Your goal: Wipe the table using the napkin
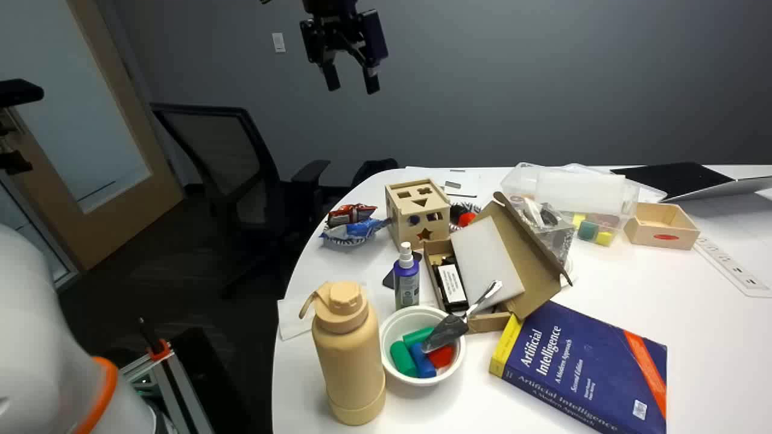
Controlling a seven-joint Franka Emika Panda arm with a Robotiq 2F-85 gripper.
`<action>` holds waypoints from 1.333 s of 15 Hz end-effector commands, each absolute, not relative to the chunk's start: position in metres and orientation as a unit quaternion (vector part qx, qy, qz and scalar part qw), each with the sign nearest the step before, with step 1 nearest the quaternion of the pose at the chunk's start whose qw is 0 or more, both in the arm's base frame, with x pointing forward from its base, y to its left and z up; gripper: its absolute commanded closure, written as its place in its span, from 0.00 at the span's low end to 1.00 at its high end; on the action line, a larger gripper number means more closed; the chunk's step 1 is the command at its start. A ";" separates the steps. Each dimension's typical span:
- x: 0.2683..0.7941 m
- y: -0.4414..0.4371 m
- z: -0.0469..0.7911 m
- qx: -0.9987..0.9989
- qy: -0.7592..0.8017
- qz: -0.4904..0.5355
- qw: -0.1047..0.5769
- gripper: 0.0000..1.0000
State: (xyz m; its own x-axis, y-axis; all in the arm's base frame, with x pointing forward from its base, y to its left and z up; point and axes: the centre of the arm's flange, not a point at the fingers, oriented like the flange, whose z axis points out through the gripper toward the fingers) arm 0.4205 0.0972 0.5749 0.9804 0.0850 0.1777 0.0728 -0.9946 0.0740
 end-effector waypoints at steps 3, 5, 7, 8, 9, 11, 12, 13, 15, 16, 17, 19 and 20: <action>0.426 0.100 0.570 0.995 0.052 0.078 0.044 0.00; 0.431 0.098 0.548 0.990 0.106 0.065 0.060 0.00; 0.433 0.093 0.518 0.984 0.163 0.040 0.068 0.00; 0.433 0.090 0.500 0.980 0.187 0.022 0.064 0.00; 0.431 0.087 0.484 0.976 0.210 0.005 0.064 0.00; 0.424 0.082 0.450 0.965 0.254 -0.032 0.052 0.00; 0.417 0.079 0.430 0.960 0.272 -0.050 0.046 0.00; 0.411 0.076 0.414 0.955 0.286 -0.067 0.040 0.00; 0.390 0.070 0.379 0.945 0.312 -0.095 0.024 0.00; 0.379 0.067 0.362 0.941 0.320 -0.106 0.015 0.00; 0.368 0.066 0.346 0.939 0.324 -0.112 0.008 0.00; 0.350 0.063 0.316 0.939 0.324 -0.110 -0.007 0.00; 0.343 0.063 0.304 0.939 0.327 -0.107 -0.016 0.00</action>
